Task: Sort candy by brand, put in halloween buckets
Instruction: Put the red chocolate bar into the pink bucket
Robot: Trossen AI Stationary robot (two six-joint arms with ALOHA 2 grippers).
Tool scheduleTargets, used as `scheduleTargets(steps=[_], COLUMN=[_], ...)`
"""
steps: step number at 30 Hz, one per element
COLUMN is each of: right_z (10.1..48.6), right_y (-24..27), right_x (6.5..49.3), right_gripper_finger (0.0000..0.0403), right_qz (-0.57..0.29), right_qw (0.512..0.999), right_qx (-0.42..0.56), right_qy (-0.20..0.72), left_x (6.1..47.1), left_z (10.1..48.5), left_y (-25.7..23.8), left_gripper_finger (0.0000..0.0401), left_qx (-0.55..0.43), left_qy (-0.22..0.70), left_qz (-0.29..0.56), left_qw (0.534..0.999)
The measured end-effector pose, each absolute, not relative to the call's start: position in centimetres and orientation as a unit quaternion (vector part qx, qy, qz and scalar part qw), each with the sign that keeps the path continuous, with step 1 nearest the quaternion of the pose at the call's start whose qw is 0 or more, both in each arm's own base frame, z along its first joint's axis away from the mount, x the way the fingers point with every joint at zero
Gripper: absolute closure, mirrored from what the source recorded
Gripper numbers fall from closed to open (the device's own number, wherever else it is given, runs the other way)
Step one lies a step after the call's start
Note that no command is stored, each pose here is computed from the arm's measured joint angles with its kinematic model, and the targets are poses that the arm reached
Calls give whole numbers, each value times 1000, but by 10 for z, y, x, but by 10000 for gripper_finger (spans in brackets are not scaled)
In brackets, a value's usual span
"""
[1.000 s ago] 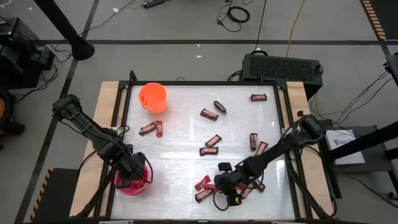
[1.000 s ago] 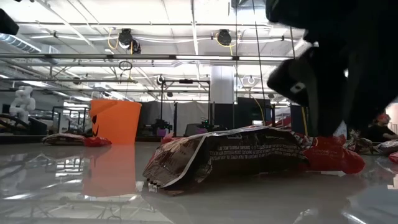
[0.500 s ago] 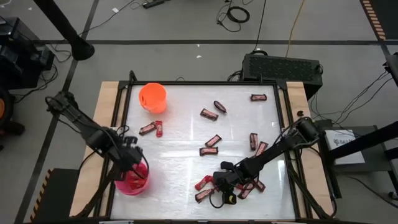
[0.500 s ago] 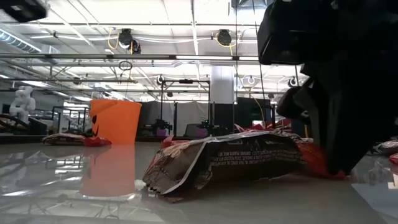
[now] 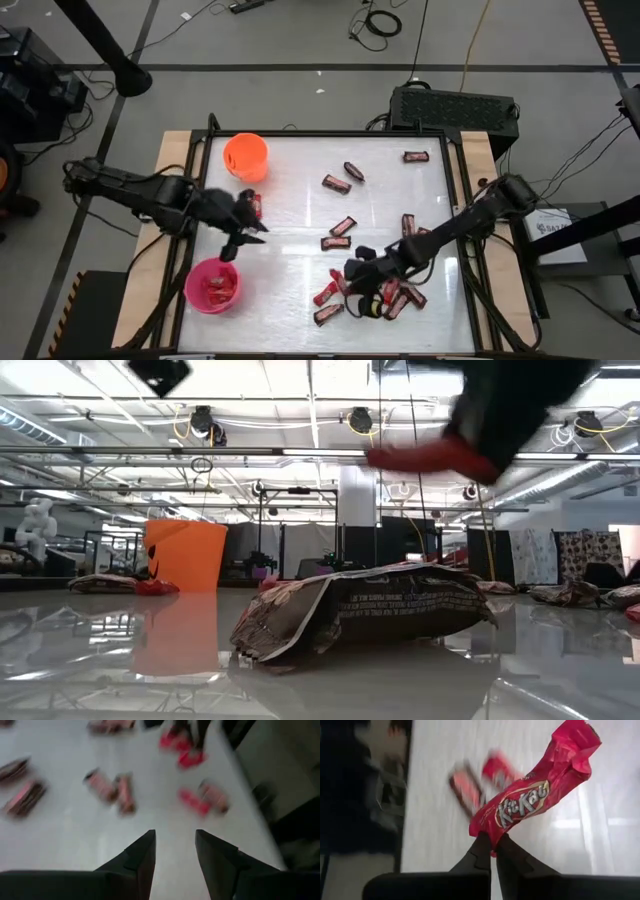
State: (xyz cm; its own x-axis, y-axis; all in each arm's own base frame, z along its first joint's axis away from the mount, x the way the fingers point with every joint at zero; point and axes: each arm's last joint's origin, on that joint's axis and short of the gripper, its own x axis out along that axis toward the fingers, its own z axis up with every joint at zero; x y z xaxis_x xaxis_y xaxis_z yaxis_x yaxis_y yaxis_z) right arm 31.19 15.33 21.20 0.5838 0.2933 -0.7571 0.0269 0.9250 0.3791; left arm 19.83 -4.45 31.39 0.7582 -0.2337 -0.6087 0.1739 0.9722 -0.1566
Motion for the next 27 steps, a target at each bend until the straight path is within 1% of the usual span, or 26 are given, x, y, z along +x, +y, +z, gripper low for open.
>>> scheduleTargets(steps=[2,4,6,8,12,17,19,23,27], right_z=[227,238,246,252,259,261,261,262,262], right_y=[146,140,135,131,126,124,124,125,128], right_x=[315,319,323,328,334,336,336,336,336], right_gripper_finger=[401,402,402,402,402,403,403,403,403], right_qz=[62,47,35,38,42,42,42,44,48], right_qw=[893,911,923,931,938,941,940,940,939], right_qx=[187,195,205,216,231,237,238,243,244], right_qy=[404,360,325,292,253,239,239,236,236], left_x=[211,223,233,243,266,285,287,292,293], left_z=[310,305,297,290,281,272,269,262,262], left_y=[-38,-31,-26,-21,-18,-20,-20,-19,-19], left_gripper_finger=[255,255,255,255,255,255,255,255,255], left_qx=[-101,-162,-207,-230,-248,-232,-233,-235,-231], left_qy=[290,266,262,266,247,221,223,231,229], left_qz=[-138,-160,-181,-203,-246,-293,-295,-268,-267], left_qw=[942,937,925,914,904,901,900,905,907])
